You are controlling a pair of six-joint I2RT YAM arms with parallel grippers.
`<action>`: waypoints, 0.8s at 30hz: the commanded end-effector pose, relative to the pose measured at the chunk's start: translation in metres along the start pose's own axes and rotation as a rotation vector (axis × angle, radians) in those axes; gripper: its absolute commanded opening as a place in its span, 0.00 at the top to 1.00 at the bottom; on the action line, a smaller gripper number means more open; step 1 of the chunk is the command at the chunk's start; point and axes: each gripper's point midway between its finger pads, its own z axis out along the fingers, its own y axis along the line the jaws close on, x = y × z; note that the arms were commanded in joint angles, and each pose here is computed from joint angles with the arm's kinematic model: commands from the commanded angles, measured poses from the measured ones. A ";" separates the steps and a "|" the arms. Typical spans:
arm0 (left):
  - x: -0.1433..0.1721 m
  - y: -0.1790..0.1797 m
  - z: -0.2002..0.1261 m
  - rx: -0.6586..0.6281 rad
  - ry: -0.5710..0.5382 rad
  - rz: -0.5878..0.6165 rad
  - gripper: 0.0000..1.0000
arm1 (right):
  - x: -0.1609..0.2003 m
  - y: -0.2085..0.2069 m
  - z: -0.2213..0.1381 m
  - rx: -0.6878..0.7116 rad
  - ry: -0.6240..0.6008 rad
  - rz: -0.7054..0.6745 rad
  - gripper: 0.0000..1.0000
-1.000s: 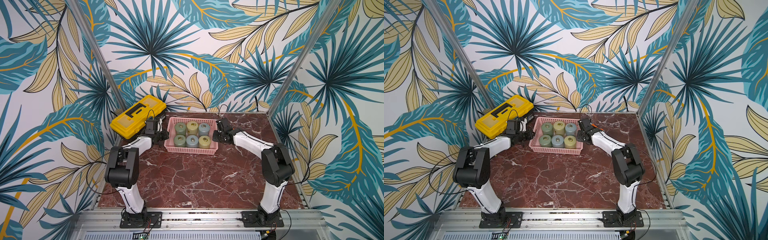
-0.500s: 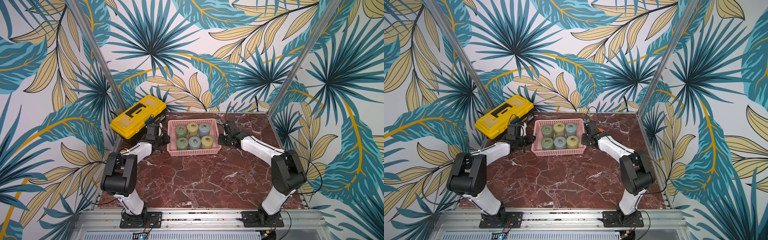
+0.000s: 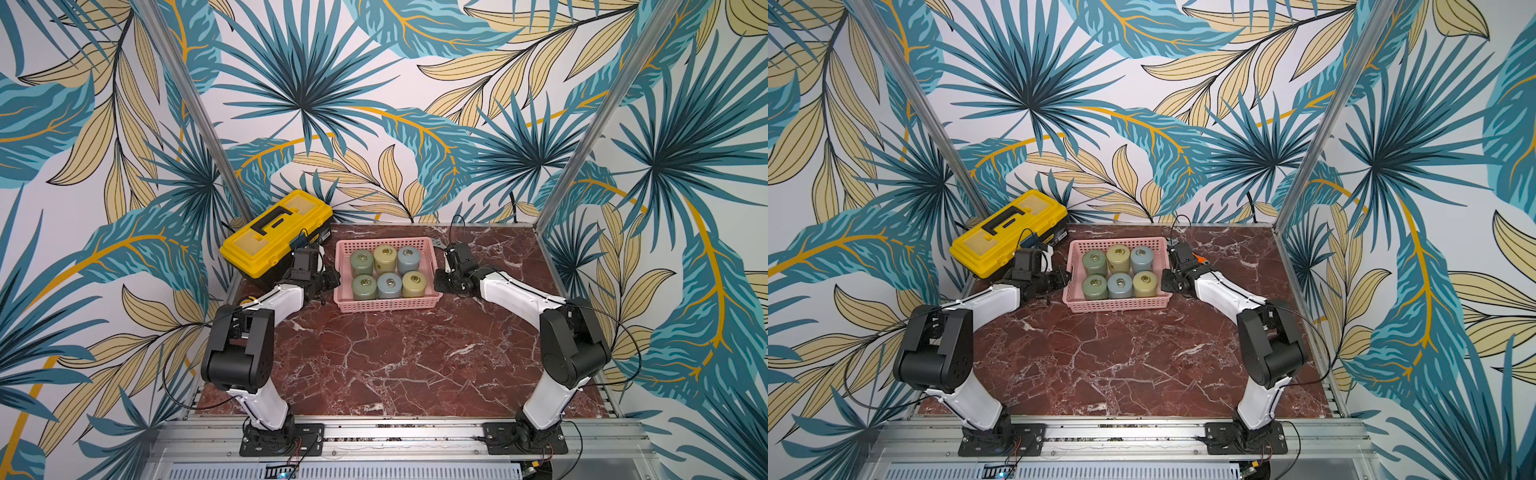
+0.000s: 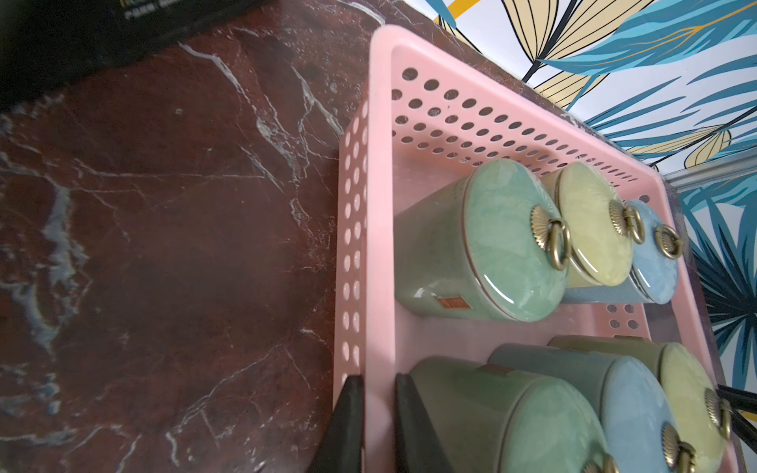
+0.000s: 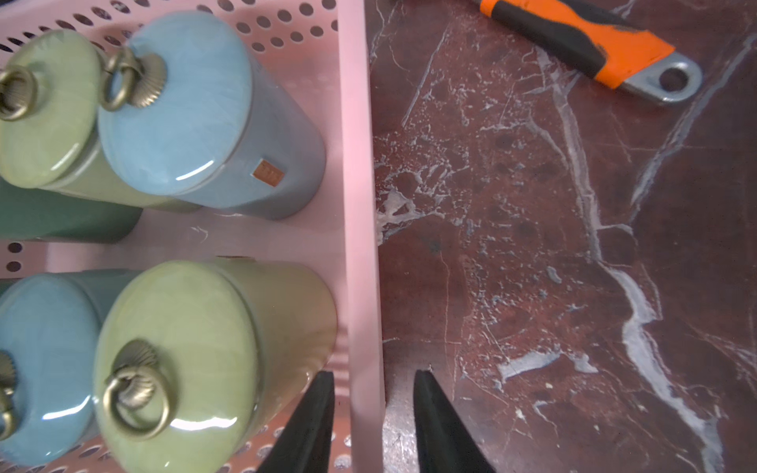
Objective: Take the tea canister out of the basket
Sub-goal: Move the basket to the center of the board.
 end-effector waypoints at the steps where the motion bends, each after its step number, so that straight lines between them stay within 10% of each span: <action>1: -0.004 -0.027 -0.007 0.094 -0.001 0.040 1.00 | 0.007 0.002 0.010 -0.007 0.035 -0.013 0.69; 10: -0.003 -0.029 -0.010 0.095 0.000 0.047 1.00 | 0.008 0.000 0.001 -0.001 0.035 -0.011 0.87; 24: 0.013 -0.042 -0.024 0.130 0.005 0.046 1.00 | 0.026 -0.016 -0.025 0.033 0.035 -0.004 0.89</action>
